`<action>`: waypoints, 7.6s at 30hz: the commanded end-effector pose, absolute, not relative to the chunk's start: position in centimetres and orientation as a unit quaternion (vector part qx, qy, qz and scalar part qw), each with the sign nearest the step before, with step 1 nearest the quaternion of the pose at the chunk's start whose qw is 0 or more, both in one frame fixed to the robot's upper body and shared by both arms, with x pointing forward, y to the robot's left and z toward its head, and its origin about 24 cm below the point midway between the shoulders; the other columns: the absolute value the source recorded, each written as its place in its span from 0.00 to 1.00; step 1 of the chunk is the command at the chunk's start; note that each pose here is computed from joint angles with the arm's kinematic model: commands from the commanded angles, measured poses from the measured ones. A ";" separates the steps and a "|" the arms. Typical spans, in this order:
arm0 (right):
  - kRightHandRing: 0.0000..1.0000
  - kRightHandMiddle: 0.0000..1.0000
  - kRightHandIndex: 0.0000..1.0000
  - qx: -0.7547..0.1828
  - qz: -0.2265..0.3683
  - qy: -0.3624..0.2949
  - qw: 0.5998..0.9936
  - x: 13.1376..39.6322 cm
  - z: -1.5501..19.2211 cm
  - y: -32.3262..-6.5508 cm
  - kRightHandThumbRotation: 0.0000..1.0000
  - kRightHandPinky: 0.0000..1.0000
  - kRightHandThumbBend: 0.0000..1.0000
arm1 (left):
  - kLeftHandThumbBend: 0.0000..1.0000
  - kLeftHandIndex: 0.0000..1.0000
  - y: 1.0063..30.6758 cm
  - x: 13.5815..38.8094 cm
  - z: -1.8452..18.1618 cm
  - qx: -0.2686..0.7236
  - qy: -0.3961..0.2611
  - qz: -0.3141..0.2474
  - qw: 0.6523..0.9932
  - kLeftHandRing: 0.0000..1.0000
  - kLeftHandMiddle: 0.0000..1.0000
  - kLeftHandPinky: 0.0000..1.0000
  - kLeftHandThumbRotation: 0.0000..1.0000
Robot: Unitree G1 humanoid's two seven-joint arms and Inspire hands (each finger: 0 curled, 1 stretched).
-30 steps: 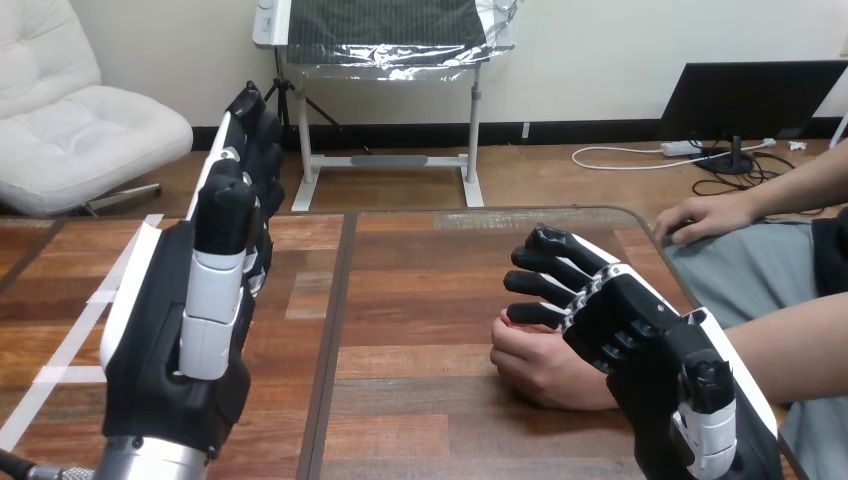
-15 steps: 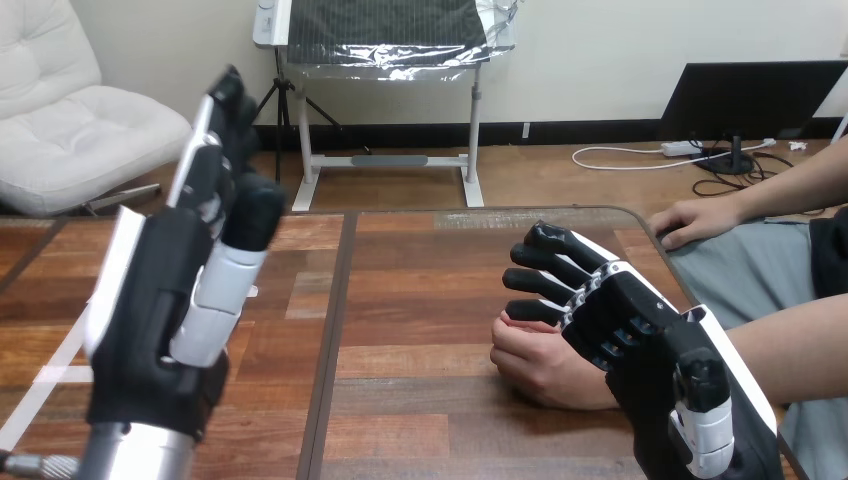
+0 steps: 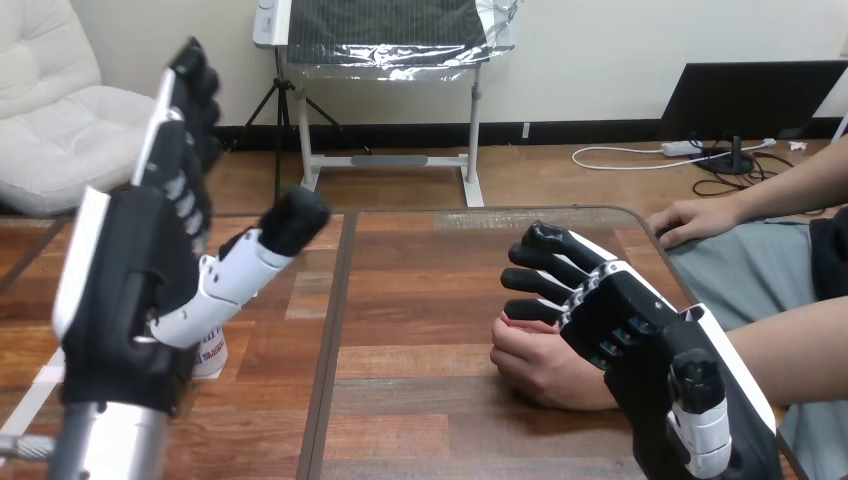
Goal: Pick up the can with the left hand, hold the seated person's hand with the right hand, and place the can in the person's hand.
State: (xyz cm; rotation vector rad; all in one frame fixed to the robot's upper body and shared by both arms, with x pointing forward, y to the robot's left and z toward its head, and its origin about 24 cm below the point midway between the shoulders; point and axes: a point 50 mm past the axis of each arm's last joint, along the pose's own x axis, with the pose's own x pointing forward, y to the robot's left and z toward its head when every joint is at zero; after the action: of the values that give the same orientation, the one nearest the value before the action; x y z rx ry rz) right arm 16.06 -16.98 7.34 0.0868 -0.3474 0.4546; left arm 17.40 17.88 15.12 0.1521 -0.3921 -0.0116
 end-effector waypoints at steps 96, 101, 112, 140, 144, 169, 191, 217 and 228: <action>0.83 0.86 0.86 0.029 0.231 -0.215 0.948 17.4 8.7 -17.1 0.89 0.77 0.94 | 0.74 0.96 26.8 27.4 9.1 0.379 0.024 0.011 0.925 0.89 0.93 0.80 0.10; 0.83 0.86 0.86 0.030 0.232 -0.216 0.948 17.4 8.8 -17.1 0.89 0.77 0.94 | 0.75 0.96 26.8 27.6 8.6 0.383 0.041 0.008 0.923 0.89 0.93 0.80 0.14; 0.83 0.86 0.86 0.030 0.234 -0.217 0.947 17.3 8.8 -17.2 0.89 0.77 0.94 | 0.77 0.95 27.0 27.9 7.6 0.384 0.067 0.000 0.921 0.90 0.94 0.79 0.15; 0.84 0.86 0.86 0.029 0.235 -0.217 0.947 17.3 8.9 -17.3 0.88 0.78 0.95 | 0.76 0.95 26.8 28.1 6.6 0.392 0.110 -0.005 0.914 0.92 0.96 0.82 0.15; 0.84 0.86 0.86 0.030 0.235 -0.216 0.947 17.3 8.9 -17.2 0.88 0.77 0.95 | 0.76 0.95 26.8 28.1 6.5 0.391 0.114 -0.005 0.913 0.91 0.95 0.82 0.14; 0.84 0.86 0.86 0.032 0.237 -0.215 0.947 17.3 9.0 -17.2 0.88 0.77 0.94 | 0.75 0.91 26.7 28.3 6.6 0.401 0.131 -0.001 0.907 0.85 0.90 0.74 0.14; 0.83 0.86 0.86 0.028 0.235 -0.215 0.948 17.2 9.0 -17.3 0.88 0.77 0.95 | 0.74 0.87 26.4 28.5 7.2 0.401 0.118 0.002 0.908 0.74 0.82 0.59 0.14; 0.83 0.86 0.86 0.030 0.237 -0.213 0.947 17.4 8.9 -17.2 0.87 0.77 0.95 | 0.71 0.88 26.4 28.6 8.4 0.379 0.078 0.016 0.922 0.82 0.86 0.72 0.14; 0.83 0.86 0.86 0.029 0.238 -0.215 0.947 17.5 8.9 -17.2 0.88 0.77 0.94 | 0.70 0.89 26.5 28.8 8.7 0.358 0.071 0.024 0.931 0.81 0.85 0.71 0.13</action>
State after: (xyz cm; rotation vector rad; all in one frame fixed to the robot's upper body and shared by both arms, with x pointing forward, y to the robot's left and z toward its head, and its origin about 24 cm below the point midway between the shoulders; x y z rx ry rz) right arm 16.51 -17.23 7.40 0.0729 -0.3550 0.4697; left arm 27.92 26.84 6.40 0.7471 0.2535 0.0237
